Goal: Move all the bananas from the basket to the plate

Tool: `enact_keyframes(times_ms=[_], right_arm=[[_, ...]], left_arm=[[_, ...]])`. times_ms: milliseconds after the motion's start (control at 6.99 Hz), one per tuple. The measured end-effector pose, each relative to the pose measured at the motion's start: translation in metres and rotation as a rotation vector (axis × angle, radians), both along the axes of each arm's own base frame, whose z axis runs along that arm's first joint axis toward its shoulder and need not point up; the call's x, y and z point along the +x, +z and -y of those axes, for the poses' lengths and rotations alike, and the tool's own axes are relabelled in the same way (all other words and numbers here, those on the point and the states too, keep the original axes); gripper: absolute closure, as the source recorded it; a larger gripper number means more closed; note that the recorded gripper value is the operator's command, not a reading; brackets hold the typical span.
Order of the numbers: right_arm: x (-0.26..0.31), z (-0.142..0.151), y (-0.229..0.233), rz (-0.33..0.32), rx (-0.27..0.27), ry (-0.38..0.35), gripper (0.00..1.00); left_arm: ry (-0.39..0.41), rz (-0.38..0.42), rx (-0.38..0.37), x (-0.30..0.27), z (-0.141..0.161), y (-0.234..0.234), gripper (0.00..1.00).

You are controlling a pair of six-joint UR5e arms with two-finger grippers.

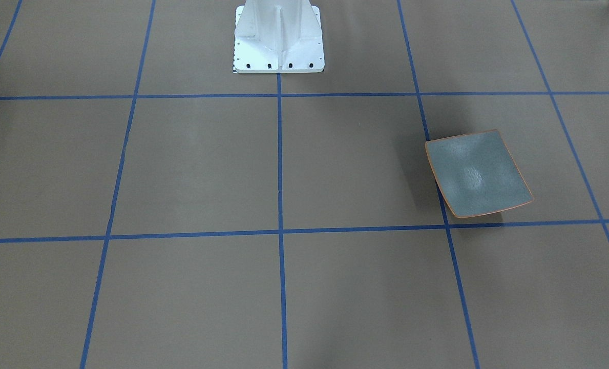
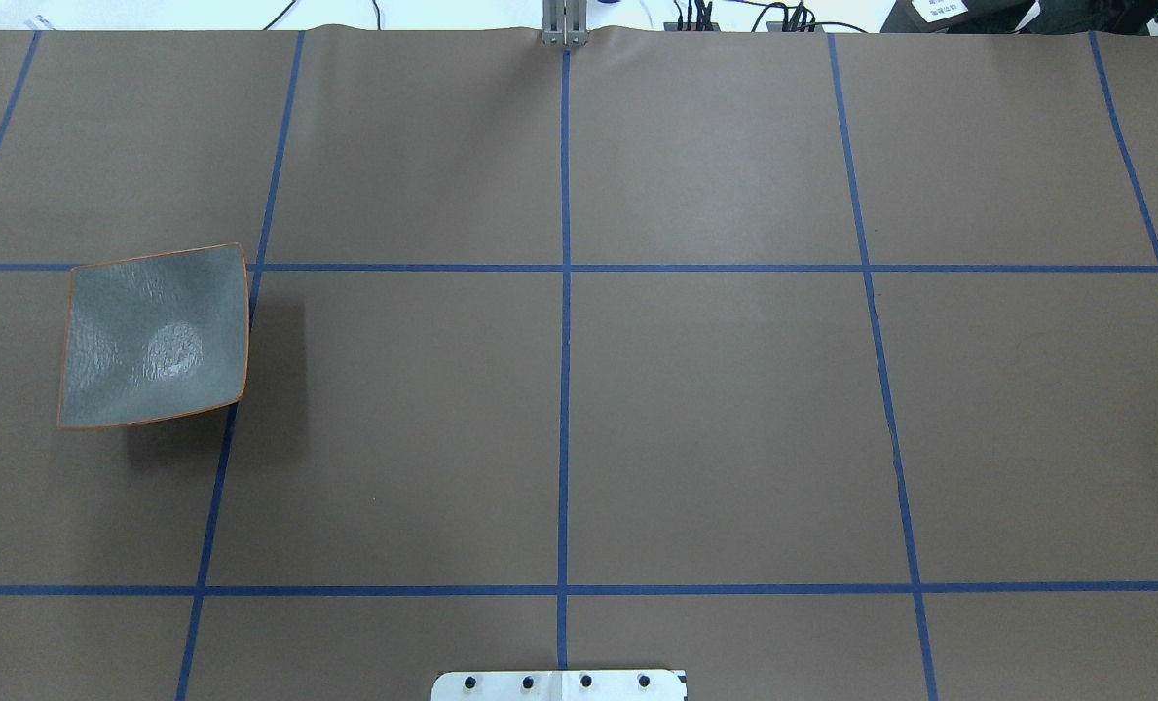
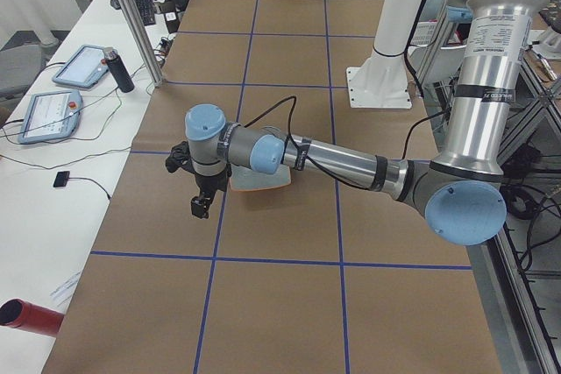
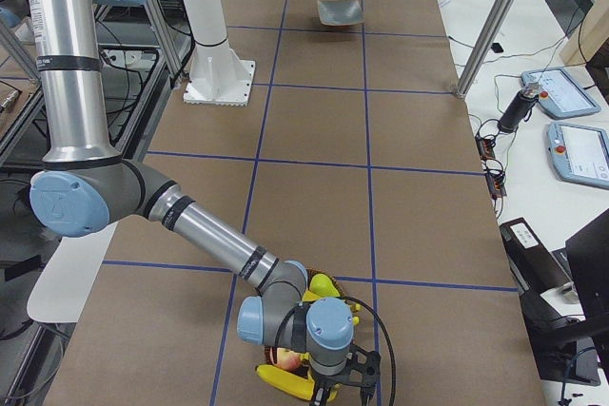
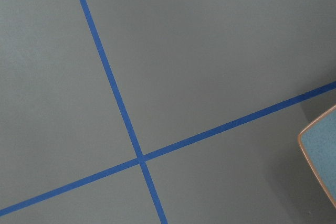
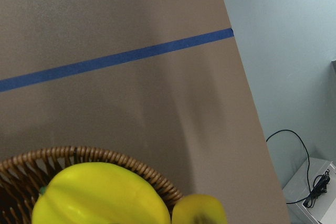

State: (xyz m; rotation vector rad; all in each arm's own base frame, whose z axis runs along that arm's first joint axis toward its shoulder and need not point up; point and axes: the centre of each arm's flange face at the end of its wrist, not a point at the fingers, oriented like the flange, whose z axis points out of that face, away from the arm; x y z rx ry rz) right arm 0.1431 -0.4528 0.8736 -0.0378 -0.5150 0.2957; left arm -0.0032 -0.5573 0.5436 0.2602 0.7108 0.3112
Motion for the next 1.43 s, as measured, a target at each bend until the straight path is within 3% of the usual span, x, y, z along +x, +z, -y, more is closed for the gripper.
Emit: enact_keyframes(times_ms=[1002,1145,1288,1431], right_arm=[[0.0,-0.0006,0.0011,-0.001,-0.002,0.0,0.31],[0.0,-0.001,0.0016,-0.001,-0.004,0.0,0.46],[-0.0001,-0.0016,0.0022,-0.001,-0.005,0.001,0.78],[-0.0001,-0.0019,0.0025,-0.001,-0.006,0.001,0.98]], left_arm=[[0.0,0.0,-0.002,-0.0001,-0.001,0.0013,0.0],[0.001,0.0,-0.001,-0.0001,-0.001,0.0012,0.0],[0.001,0.0,0.0,-0.0001,-0.0007,0.0006,0.0],[0.001,0.0,0.001,-0.0001,-0.0006,0.0001,0.0]])
